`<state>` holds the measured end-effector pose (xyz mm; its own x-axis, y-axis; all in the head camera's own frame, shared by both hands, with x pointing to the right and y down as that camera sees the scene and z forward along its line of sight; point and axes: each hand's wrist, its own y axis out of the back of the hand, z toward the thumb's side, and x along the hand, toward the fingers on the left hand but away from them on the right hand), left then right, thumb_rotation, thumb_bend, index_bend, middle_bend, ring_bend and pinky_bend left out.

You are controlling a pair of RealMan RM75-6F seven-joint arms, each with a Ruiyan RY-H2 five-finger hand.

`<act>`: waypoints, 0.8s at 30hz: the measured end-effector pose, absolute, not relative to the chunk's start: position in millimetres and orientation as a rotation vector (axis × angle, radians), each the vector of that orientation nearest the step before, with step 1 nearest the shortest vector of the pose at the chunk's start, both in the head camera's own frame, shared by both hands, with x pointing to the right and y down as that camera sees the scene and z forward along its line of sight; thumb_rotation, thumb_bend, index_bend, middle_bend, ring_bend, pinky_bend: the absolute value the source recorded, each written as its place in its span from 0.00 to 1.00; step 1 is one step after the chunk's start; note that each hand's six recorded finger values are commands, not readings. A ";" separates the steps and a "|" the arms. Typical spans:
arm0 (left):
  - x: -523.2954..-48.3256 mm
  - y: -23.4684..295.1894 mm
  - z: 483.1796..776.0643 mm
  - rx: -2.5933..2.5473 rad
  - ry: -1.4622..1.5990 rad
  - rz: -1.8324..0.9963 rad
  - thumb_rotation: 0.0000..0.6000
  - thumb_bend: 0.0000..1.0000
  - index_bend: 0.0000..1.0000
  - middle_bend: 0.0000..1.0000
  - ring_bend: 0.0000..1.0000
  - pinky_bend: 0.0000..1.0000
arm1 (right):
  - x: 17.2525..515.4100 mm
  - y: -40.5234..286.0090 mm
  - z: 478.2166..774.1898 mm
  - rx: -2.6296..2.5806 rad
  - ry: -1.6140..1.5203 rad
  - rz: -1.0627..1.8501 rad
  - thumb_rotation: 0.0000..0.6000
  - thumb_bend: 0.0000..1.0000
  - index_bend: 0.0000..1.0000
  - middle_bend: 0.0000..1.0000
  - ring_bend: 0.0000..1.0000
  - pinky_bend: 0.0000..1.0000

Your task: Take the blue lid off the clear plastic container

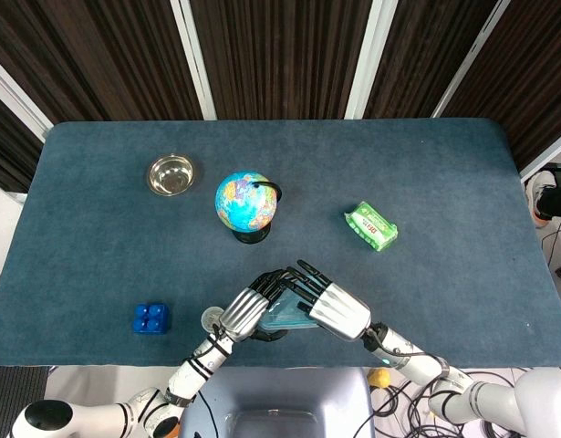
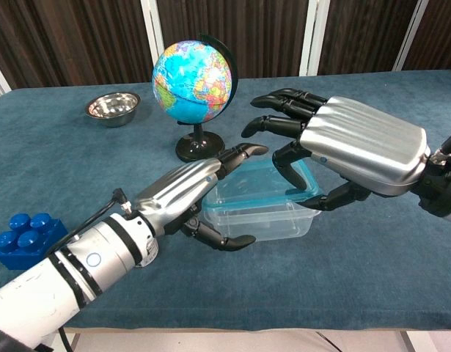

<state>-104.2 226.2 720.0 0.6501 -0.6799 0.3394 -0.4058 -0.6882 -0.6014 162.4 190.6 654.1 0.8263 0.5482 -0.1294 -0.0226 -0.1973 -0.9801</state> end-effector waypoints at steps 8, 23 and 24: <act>-116.3 213.4 716.8 -2.422 0.907 -0.766 0.69 0.29 0.00 0.00 0.00 0.11 | 164.9 188.9 651.5 -1.683 -0.422 0.535 1.00 1.00 0.71 0.18 0.00 0.08; -165.3 187.9 722.2 -2.297 0.920 -0.844 0.67 0.30 0.00 0.00 0.00 0.11 | 216.0 166.5 643.7 -1.586 -0.459 0.619 1.00 1.00 0.67 0.18 0.00 0.09; -170.0 186.2 722.0 -2.290 0.922 -0.848 0.67 0.30 0.00 0.00 0.00 0.11 | 224.3 164.1 646.8 -1.576 -0.451 0.643 1.00 1.00 0.63 0.18 0.00 0.09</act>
<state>-170.0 186.2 722.0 0.5713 -0.7414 0.3519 -0.4121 -0.6300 -0.6582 224.3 164.1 646.8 0.7637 0.6309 -0.1370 -0.0861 -0.1107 -0.9901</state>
